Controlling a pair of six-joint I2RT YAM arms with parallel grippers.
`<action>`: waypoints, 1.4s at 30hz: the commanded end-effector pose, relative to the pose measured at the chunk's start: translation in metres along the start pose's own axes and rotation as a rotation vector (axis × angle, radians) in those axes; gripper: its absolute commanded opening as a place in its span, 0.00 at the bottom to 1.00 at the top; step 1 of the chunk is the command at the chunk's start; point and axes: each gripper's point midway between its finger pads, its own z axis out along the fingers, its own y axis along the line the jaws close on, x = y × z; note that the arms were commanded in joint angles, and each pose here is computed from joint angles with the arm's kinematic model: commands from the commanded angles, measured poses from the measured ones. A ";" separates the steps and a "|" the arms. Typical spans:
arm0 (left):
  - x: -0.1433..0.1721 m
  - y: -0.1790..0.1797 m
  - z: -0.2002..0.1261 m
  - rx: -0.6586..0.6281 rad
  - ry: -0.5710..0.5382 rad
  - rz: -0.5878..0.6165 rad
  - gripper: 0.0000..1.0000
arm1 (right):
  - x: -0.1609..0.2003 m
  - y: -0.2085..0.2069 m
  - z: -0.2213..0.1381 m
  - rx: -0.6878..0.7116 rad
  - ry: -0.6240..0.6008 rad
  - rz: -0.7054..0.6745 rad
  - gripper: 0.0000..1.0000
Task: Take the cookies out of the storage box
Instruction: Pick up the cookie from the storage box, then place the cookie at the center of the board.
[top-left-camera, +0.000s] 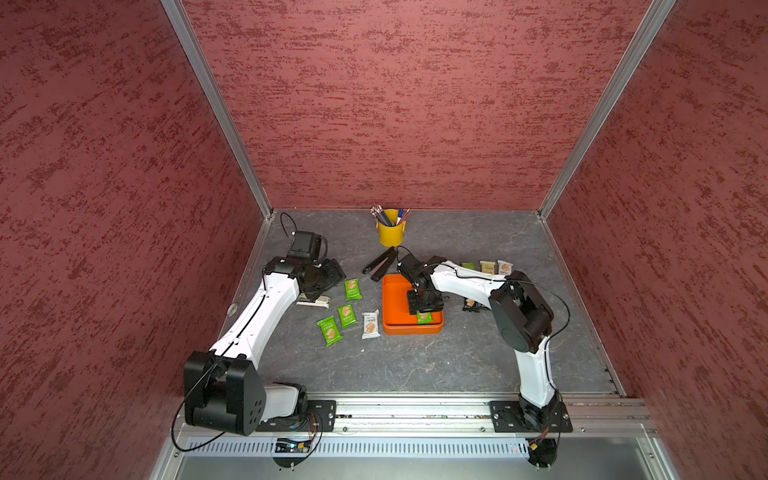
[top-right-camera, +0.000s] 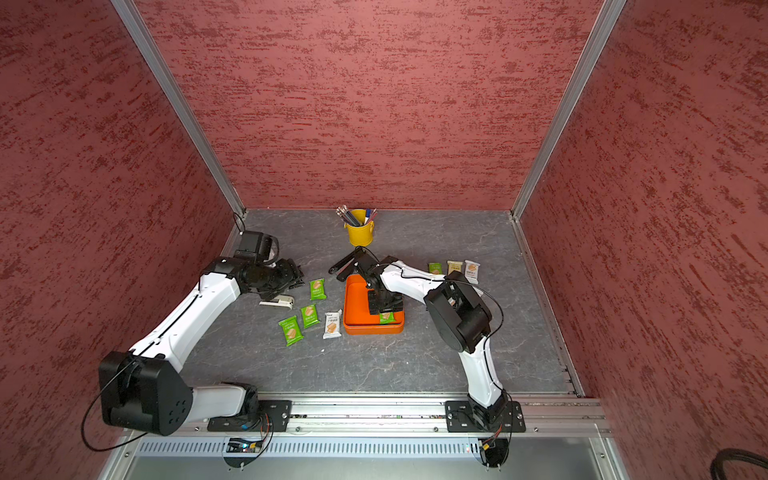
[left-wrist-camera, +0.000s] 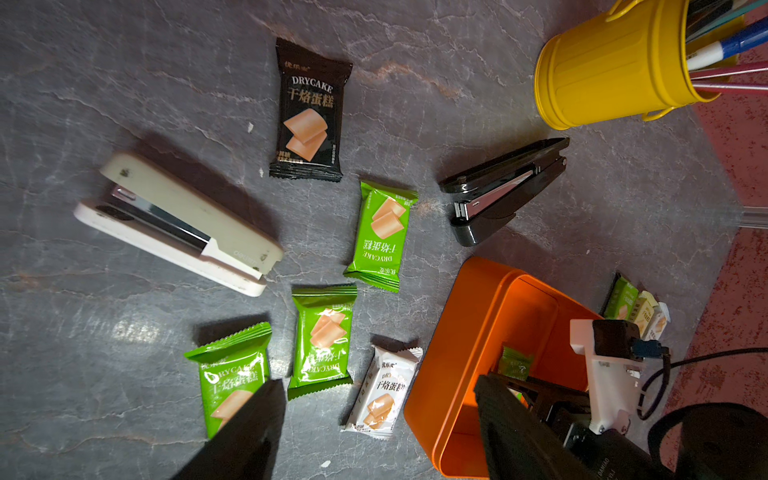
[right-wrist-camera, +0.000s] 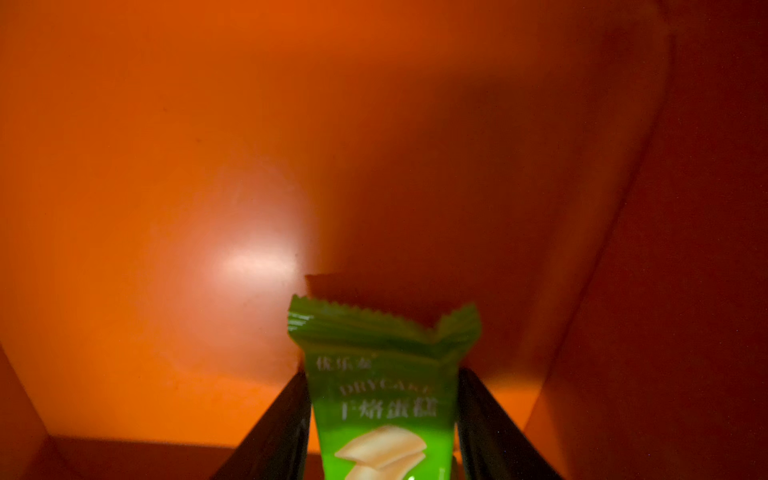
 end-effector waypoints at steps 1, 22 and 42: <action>-0.006 -0.001 -0.005 -0.004 -0.021 0.010 0.76 | -0.005 0.007 0.002 -0.017 -0.017 0.006 0.47; -0.003 -0.015 0.003 0.026 -0.012 -0.007 0.76 | -0.056 0.002 -0.137 -0.093 -0.320 -0.013 0.40; 0.037 -0.043 -0.005 -0.063 -0.025 0.081 0.76 | -0.068 -0.115 -0.088 -0.058 -0.219 0.108 0.40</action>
